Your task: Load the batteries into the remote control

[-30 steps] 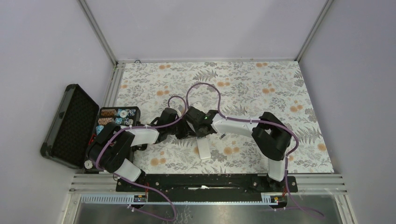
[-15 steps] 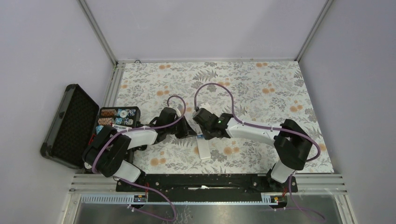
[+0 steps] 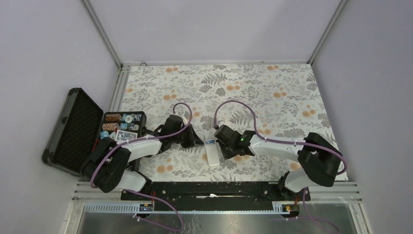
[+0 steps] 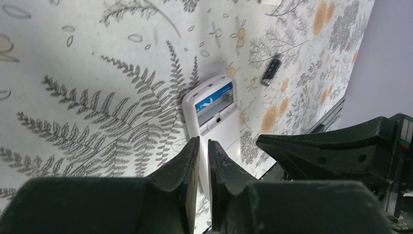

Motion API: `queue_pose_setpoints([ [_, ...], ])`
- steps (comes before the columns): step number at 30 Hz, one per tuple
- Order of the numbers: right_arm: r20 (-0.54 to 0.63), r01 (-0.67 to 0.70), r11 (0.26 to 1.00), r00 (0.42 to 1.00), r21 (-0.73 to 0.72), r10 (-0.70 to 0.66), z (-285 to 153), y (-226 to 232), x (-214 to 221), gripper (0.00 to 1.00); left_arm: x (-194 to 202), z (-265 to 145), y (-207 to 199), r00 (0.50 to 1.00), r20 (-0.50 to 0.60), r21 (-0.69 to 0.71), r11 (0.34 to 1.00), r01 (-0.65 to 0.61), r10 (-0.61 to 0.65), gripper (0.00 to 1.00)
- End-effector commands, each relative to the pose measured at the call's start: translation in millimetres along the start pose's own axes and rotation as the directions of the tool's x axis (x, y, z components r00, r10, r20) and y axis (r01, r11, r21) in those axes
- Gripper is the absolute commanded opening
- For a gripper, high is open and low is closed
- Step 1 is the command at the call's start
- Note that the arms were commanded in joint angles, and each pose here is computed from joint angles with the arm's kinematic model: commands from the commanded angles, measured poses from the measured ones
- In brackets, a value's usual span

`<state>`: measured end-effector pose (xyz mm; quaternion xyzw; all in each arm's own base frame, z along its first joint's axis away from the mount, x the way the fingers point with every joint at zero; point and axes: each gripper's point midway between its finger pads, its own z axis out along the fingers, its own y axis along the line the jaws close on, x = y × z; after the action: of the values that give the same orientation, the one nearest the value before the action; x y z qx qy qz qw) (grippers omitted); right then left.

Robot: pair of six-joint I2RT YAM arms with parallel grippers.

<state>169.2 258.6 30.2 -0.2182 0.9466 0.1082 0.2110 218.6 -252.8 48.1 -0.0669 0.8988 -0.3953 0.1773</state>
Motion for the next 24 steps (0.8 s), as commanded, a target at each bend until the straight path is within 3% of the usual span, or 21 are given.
queue_pose_setpoints([
  [1, 0.013, -0.033, 0.996, 0.999, -0.078, 0.034, 1, 14, 2, 0.0, 4, -4, 5, 1.0, 0.013, -0.01, 1.0, -0.017, 0.017, 0.16],
  [12, -0.035, -0.043, 0.972, 0.999, -0.23, 0.036, 8, 40, 20, 0.0, -2, -17, 7, 0.997, 0.073, -0.043, 0.999, -0.029, 0.032, 0.19],
  [24, -0.036, 0.021, 0.959, 0.999, -0.282, -0.033, 17, 72, 16, 0.0, -16, -37, 7, 0.982, 0.185, -0.073, 0.997, -0.036, 0.049, 0.23],
])
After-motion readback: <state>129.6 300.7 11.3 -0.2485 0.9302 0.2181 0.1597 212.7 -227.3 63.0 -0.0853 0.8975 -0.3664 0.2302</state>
